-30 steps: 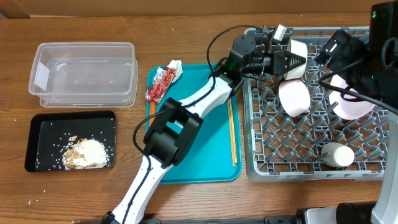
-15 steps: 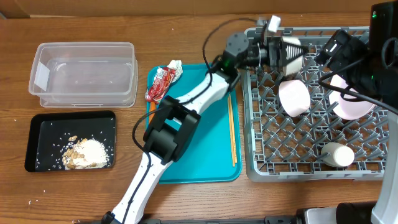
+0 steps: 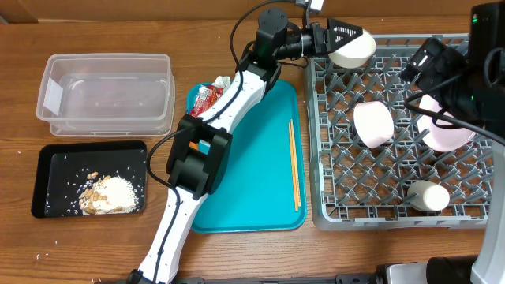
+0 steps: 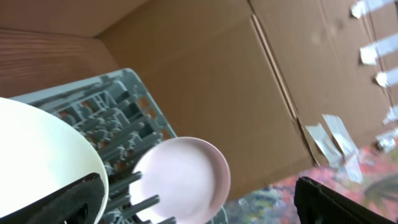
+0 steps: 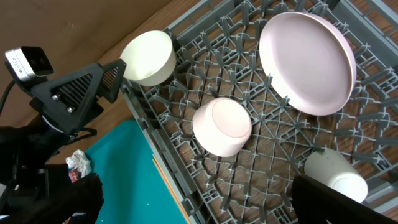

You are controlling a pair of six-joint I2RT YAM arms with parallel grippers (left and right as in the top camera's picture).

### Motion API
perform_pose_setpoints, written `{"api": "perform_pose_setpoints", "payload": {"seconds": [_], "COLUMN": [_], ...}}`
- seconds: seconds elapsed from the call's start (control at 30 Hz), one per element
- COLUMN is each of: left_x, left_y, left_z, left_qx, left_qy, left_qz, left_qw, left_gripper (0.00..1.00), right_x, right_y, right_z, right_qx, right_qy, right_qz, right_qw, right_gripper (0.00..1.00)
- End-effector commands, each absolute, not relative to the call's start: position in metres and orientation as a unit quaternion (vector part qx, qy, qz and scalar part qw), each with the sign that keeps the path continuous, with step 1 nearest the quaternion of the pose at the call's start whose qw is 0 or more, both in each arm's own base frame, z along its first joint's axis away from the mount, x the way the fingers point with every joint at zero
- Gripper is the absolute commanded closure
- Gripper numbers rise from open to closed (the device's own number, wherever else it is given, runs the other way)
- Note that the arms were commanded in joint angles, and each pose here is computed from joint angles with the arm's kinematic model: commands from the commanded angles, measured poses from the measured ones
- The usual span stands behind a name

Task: Sort waste into correct bins and load items into the dishwasher

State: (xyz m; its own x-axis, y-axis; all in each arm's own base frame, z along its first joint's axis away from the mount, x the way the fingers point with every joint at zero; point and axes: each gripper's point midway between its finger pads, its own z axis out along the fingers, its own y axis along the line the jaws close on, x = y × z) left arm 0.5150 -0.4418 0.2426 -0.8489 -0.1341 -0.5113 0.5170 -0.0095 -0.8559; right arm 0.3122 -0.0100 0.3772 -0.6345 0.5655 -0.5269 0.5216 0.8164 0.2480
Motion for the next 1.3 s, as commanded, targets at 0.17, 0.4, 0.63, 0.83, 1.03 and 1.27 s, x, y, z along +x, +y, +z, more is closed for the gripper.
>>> {"api": "perform_pose_setpoints", "payload": {"seconds": [0.17, 0.4, 0.63, 0.83, 1.03, 1.27], "left_x": [0.488, 0.492, 0.496, 0.505, 0.513, 0.546], "left_y": [-0.458, -0.456, -0.443, -0.421, -0.404, -0.376], "left_z": [0.269, 0.271, 0.297, 0.319, 0.334, 0.328], "left_qx": [0.209, 0.203, 0.19, 0.192, 0.2, 0.129], "left_qy": [0.635, 0.635, 0.608, 0.582, 0.615, 0.735], "left_qz": [-0.708, -0.707, -0.731, -0.741, -0.723, -0.604], "left_qw": [0.228, 0.235, 0.245, 0.274, 0.245, 0.28], "left_gripper": [0.0, 0.0, 0.0, 0.0, 0.0, 0.0], "right_x": [0.313, 0.313, 0.313, 0.313, 0.313, 0.313], "right_y": [-0.013, -0.013, -0.013, -0.013, -0.013, -0.013], "right_z": [0.378, 0.378, 0.378, 0.378, 0.378, 0.378], "right_qx": [0.303, 0.303, 0.303, 0.303, 0.303, 0.303], "right_qy": [0.902, 0.902, 0.902, 0.902, 0.902, 0.902], "right_qz": [0.03, 0.03, 0.03, 0.03, 0.03, 0.03], "right_qw": [0.308, 0.307, 0.307, 0.307, 0.308, 0.307], "right_gripper": [0.0, 0.0, 0.0, 0.0, 0.0, 0.0]}}
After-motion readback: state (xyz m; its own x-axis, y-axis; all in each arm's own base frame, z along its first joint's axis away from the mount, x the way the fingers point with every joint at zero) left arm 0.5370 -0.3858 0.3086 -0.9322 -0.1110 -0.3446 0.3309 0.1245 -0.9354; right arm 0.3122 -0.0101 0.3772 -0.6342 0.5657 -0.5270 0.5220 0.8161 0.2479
